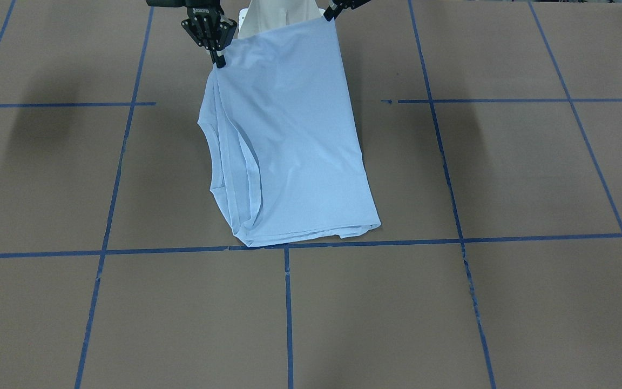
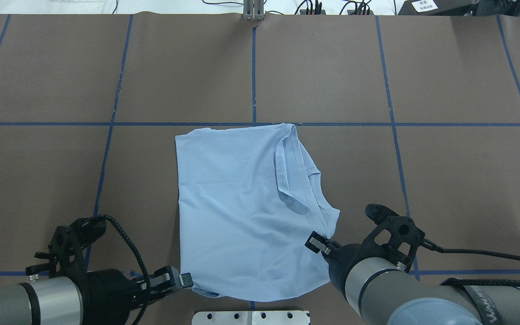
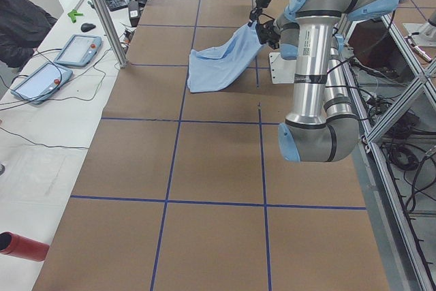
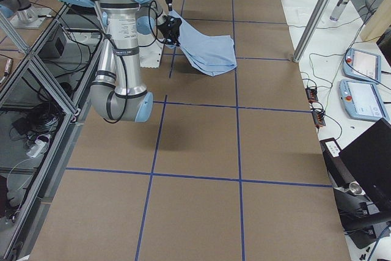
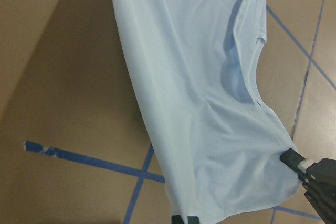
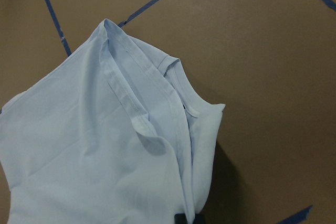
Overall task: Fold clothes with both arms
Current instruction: 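Lift the near shirt edge with both grippers and fold it away from the robot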
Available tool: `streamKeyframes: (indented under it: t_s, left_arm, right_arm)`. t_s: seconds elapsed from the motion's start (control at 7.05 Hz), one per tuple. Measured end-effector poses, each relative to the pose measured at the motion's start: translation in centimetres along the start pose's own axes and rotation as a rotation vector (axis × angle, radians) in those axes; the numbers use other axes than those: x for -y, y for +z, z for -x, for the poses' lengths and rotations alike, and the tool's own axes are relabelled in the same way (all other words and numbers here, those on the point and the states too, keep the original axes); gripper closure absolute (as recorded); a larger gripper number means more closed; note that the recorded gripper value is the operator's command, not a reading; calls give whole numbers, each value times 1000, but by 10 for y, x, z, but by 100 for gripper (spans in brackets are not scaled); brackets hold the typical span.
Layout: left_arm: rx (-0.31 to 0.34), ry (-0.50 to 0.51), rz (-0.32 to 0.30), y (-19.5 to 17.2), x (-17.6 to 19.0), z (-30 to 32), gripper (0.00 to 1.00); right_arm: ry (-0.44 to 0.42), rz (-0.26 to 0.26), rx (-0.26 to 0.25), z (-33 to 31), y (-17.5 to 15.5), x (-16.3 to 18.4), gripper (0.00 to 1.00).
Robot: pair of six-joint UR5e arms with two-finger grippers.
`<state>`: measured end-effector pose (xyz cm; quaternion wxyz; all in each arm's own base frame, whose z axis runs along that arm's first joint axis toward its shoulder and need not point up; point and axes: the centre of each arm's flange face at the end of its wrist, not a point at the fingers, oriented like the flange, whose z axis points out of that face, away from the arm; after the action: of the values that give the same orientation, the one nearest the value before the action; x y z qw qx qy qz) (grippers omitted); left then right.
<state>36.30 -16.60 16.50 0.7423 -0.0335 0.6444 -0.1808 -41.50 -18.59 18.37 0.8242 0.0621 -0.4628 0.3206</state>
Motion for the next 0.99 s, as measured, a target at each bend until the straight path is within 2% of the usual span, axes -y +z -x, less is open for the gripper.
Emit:
streamKeyframes:
  t_s: [0.14, 0.28, 0.43, 0.71, 0.99]
  left_arm:
    - [18, 1, 15, -10, -1, -4, 100]
    - [37, 2, 17, -12, 0, -4, 100]
    - [56, 7, 12, -8, 1, -2, 100]
    - [75, 57, -15, 11, 7, -5, 100]
    - [80, 117, -73, 22, 30, -11, 100]
  right_arm:
    - [5, 6, -3, 3, -10, -2, 100]
    - [3, -5, -15, 9, -5, -6, 100]
    - [3, -33, -30, 20, 11, -8, 100]
    - [-1, -108, -50, 50, 45, 10, 100]
    - [0, -144, -48, 75, 74, 36, 100]
